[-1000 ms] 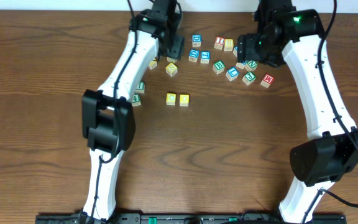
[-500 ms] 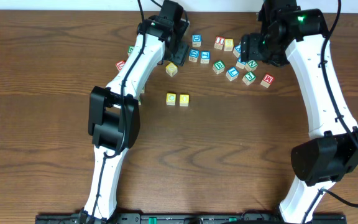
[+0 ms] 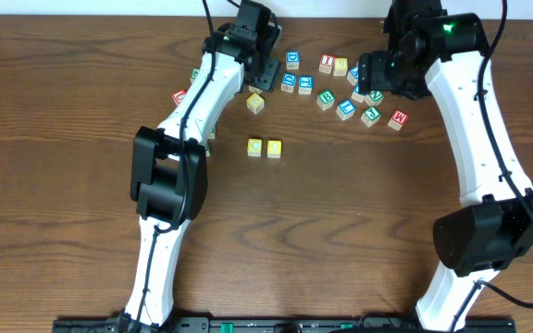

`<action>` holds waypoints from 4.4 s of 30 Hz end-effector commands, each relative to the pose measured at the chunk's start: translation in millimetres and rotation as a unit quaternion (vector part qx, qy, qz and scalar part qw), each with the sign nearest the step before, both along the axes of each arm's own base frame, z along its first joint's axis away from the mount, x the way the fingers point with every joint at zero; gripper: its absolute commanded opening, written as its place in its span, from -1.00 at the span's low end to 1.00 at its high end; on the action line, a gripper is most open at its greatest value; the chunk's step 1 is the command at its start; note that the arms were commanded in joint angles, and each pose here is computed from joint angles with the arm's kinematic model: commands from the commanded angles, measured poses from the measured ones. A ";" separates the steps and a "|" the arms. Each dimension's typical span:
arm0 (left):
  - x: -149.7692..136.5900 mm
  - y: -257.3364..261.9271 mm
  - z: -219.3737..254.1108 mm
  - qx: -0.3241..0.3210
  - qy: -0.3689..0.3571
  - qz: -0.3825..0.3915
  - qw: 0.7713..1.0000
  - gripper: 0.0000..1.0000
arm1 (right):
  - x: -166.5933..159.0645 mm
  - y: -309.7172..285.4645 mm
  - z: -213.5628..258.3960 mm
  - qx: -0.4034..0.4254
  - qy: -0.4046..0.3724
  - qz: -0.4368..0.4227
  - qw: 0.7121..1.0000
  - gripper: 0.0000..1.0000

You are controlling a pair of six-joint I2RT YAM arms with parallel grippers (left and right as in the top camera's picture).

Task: Spell out CORL
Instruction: 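Move the left gripper over the green R block, then lower the left gripper, close on the green R block, lift it, then carry the R block with the left gripper toward the O block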

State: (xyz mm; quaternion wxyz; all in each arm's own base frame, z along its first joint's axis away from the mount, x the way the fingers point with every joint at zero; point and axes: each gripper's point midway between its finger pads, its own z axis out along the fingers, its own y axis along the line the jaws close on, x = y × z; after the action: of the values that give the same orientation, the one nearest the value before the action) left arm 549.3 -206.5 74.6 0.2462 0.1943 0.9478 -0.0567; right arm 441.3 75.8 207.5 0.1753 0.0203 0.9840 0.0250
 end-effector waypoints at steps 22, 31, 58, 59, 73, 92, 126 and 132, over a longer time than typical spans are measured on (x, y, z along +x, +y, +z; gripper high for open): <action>0.4 5.6 -54.1 0.023 0.031 -0.002 0.999 0.26 | 4.8 -6.2 2.0 -0.018 -0.008 0.000 1.000 0.68; 0.1 5.5 -54.2 0.023 0.032 -0.002 0.999 -0.14 | 4.8 -6.2 2.0 -0.018 -0.008 0.000 1.000 0.68; 11.7 5.7 -49.4 0.006 0.013 0.045 0.999 0.00 | 4.8 -6.2 2.0 -0.018 -0.008 0.000 1.000 0.69; 12.1 5.7 -51.2 0.006 0.013 0.044 0.999 0.00 | 4.7 -6.0 2.0 -0.018 -0.008 0.000 1.000 0.69; 8.4 6.9 -72.1 0.012 0.031 0.046 0.998 -0.13 | 5.4 -10.1 2.3 -0.028 -0.010 -0.004 1.000 0.69; 10.6 6.1 -27.9 -0.001 0.005 0.051 0.999 -0.39 | 5.6 -9.8 2.3 -0.028 -0.010 -0.004 1.000 0.71; -144.4 -39.6 42.0 0.027 0.176 0.085 0.980 -0.40 | 7.6 -13.7 3.3 -0.038 -0.015 -0.009 0.999 0.69; -158.2 -55.8 22.7 0.037 0.196 0.089 0.976 -0.40 | 14.8 -29.2 5.8 -0.046 -0.028 -0.027 0.998 0.68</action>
State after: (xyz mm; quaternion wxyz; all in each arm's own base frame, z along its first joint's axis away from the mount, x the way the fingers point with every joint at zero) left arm 394.2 -261.0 110.9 0.0667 0.1258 0.9889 -0.0426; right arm 449.5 62.5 210.3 0.1946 0.0293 0.9804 -0.0079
